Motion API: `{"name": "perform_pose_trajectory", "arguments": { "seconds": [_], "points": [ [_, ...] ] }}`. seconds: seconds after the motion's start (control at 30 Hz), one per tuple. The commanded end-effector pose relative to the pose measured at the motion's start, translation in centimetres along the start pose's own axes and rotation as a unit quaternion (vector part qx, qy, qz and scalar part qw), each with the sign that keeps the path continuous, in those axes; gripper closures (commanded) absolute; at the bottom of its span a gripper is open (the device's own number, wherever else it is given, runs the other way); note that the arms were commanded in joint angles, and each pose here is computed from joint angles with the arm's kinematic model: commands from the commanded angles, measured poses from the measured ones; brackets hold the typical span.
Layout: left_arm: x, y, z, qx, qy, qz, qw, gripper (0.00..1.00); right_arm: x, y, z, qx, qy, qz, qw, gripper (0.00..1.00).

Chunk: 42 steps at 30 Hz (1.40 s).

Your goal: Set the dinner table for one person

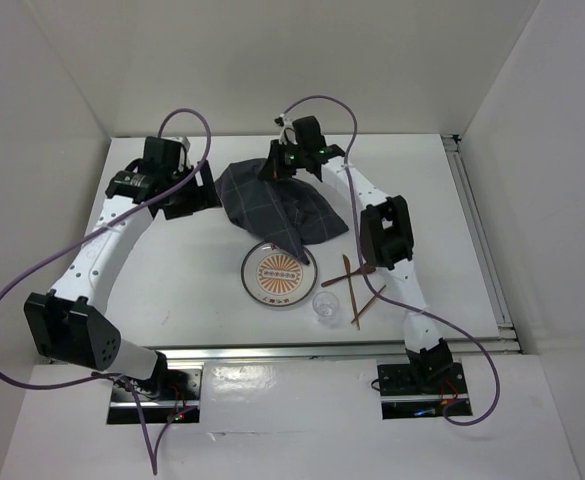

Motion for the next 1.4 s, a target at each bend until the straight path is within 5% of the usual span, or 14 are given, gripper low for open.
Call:
{"name": "perform_pose_trajectory", "arguments": {
  "seconds": [0.0,0.43,0.57,0.8,0.87,1.07,1.37],
  "points": [
    [0.3,-1.0,-3.7,-0.041,-0.018,-0.002,0.999,0.11,9.5,-5.5,-5.1,-0.060,-0.091,-0.093,0.990,1.00],
    [6.4,-3.0,-10.1,-0.066,-0.159,0.039,0.984,0.11,22.5,-5.5,11.8,0.091,-0.284,-0.113,0.948,0.99],
    [7.2,-1.7,-9.8,-0.039,-0.173,0.058,0.983,0.11,22.9,-7.9,12.8,0.097,-0.289,-0.080,0.949,0.70],
    [7.7,2.0,-7.2,0.034,-0.180,0.052,0.982,0.12,19.8,-14.2,6.6,-0.008,-0.227,-0.036,0.973,0.41],
    [8.1,2.6,-6.2,0.047,-0.186,0.043,0.980,0.12,18.8,-14.8,5.9,-0.017,-0.210,-0.020,0.977,0.41],
    [7.4,3.6,-3.1,0.074,-0.168,0.051,0.982,0.15,11.7,-16.2,6.5,0.021,-0.088,0.083,0.992,0.44],
    [-1.1,5.7,1.0,0.147,-0.056,0.070,0.985,0.16,3.0,-18.3,9.5,0.075,0.085,0.178,0.977,0.25]
  ]
}}
Point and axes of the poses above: each gripper's point midway between its finger pads, its own y axis out along the fingers, its own x axis along the line the jaws close on, z = x × y, the point moved 4 cm from there along -y, back along the fingers, and after that the axes turned 1 degree about y, right-handed, at the moved point
